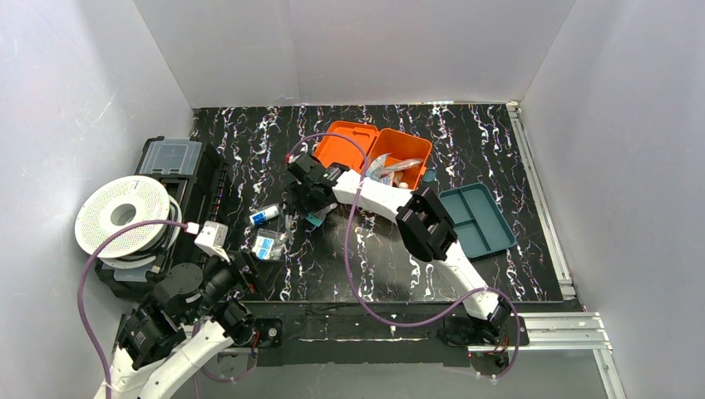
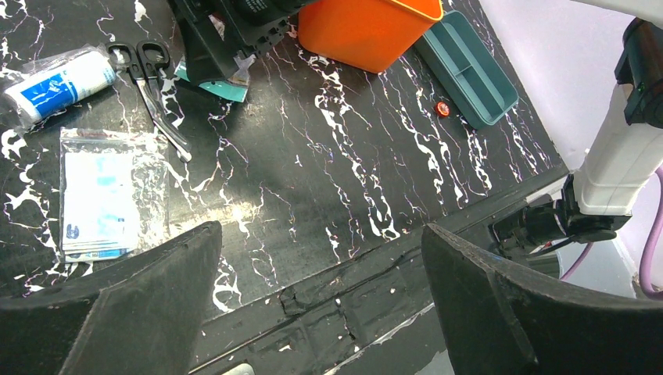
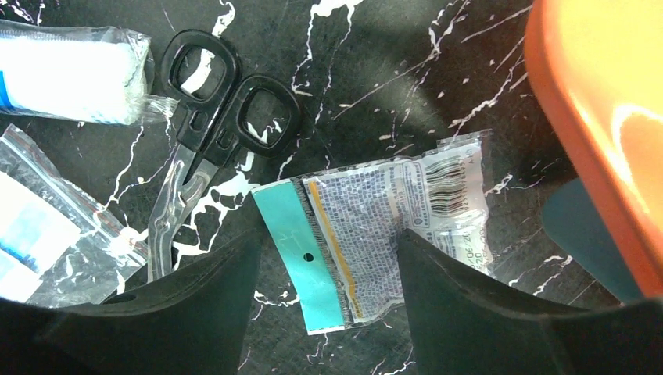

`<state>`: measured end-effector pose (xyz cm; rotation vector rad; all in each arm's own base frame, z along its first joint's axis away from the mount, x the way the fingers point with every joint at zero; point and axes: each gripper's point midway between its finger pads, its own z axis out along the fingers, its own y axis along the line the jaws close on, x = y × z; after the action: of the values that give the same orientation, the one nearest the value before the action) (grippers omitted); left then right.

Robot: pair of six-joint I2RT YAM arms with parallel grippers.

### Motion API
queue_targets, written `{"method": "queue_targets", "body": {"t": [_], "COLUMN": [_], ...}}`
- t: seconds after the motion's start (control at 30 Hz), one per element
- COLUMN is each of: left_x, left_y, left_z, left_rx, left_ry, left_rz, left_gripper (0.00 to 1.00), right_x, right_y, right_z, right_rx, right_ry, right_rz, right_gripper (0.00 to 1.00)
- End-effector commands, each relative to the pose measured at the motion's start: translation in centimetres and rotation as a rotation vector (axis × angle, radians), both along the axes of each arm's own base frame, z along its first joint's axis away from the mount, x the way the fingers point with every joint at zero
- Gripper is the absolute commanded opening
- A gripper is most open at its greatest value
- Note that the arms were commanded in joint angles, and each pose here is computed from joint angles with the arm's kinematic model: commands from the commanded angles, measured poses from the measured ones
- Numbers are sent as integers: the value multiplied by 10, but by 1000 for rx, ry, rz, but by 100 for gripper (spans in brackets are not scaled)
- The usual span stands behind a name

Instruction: Organize the medicine kit

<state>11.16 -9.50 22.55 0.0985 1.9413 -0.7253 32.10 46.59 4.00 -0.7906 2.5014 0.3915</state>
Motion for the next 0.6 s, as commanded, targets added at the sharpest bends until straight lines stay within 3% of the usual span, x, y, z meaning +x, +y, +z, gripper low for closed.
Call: {"method": "queue_targets", "body": {"t": [0.0,0.33,0.57], "left_x": [3,2,2], "left_y": [2,1,1], "left_z": [1,2,2], "left_rx": [11,6,6], "left_ry": [-2,-6,-5], "left_rz": [15,11,9], "left_gripper": [100,99,99], "right_x": [-23,-53,-77], "right_y": [-24,-54,-69], "right_z": [-45,-73,-74], "right_rx": [-118,-257,-312], "right_ry": [121,184,198], "right_rz": [14,19,24], "right_gripper": [69,56,29]}}
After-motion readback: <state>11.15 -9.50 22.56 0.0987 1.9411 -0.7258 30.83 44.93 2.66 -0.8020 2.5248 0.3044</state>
